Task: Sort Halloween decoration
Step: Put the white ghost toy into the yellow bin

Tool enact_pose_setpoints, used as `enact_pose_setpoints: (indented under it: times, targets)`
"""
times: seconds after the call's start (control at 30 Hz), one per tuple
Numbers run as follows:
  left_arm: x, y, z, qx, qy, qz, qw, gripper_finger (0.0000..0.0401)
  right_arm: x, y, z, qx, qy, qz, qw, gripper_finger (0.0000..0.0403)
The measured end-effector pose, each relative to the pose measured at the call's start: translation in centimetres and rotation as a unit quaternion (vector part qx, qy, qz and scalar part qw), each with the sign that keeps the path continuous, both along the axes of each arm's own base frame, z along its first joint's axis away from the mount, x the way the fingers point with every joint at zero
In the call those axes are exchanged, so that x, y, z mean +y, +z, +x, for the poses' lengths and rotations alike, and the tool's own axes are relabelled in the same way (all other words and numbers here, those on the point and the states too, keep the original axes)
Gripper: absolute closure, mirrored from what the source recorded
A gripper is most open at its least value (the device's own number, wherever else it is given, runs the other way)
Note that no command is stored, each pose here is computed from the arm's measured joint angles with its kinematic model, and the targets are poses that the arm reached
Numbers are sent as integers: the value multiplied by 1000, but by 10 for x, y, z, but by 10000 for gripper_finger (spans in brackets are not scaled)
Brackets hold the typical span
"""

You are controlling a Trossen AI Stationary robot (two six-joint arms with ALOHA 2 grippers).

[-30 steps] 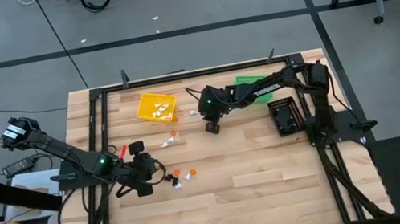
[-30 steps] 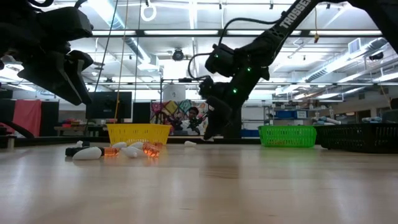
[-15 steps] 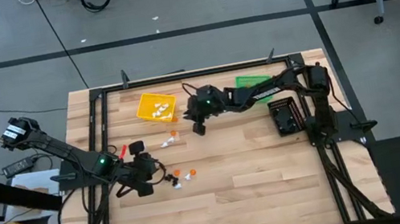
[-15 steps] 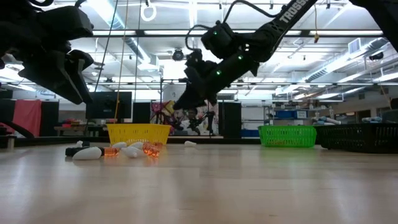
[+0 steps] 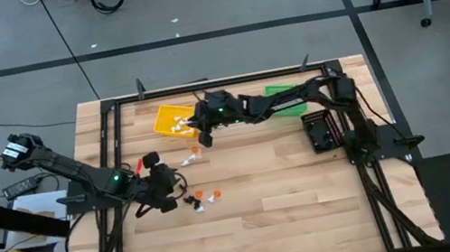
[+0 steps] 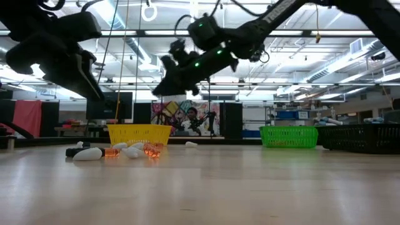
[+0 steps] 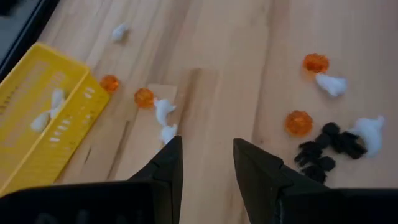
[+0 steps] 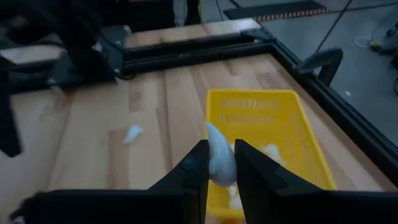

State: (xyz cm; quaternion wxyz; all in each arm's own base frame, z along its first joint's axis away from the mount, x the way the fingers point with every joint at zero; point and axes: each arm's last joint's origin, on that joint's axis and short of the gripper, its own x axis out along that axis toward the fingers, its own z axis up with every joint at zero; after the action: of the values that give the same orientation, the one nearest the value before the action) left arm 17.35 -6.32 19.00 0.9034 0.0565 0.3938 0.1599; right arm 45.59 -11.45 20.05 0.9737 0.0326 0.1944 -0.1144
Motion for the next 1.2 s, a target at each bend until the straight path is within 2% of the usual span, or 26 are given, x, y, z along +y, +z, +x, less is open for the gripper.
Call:
enact_pose_setpoints:
  times: [0.2, 0.27, 0.4, 0.57, 0.67, 0.8, 0.97, 1.07, 1.2]
  targets:
    - [5, -3, -4, 22, 35, -8, 999, 284, -10, -7, 29, 0, -65, -5, 998, 330]
    - [7, -5, -7, 34, 46, -9, 998, 284, -15, -14, 33, 28, -82, -1, 996, 330]
    - [8, -7, -11, 45, 63, -13, 997, 284, -19, -25, 44, 47, -83, 13, 995, 328]
    - [8, -7, -11, 43, 74, -21, 996, 284, -24, -34, 47, 55, -45, 37, 997, 305]
    - [8, -7, -12, 46, 71, -18, 996, 284, -30, -35, 44, 65, -26, 52, 996, 284]
    - [8, -7, -12, 51, 66, -18, 996, 284, -37, -18, 37, 60, -2, 67, 996, 266]
    - [8, -7, -12, 52, 65, -19, 996, 284, -33, -6, 21, 102, 5, 45, 994, 267]
    - [8, -8, -12, 55, 61, -23, 996, 284, -24, -7, 7, 123, -9, 18, 992, 269]
    - [8, -7, -12, 57, 53, -18, 997, 284, -18, -22, -14, 136, -12, 22, 990, 269]
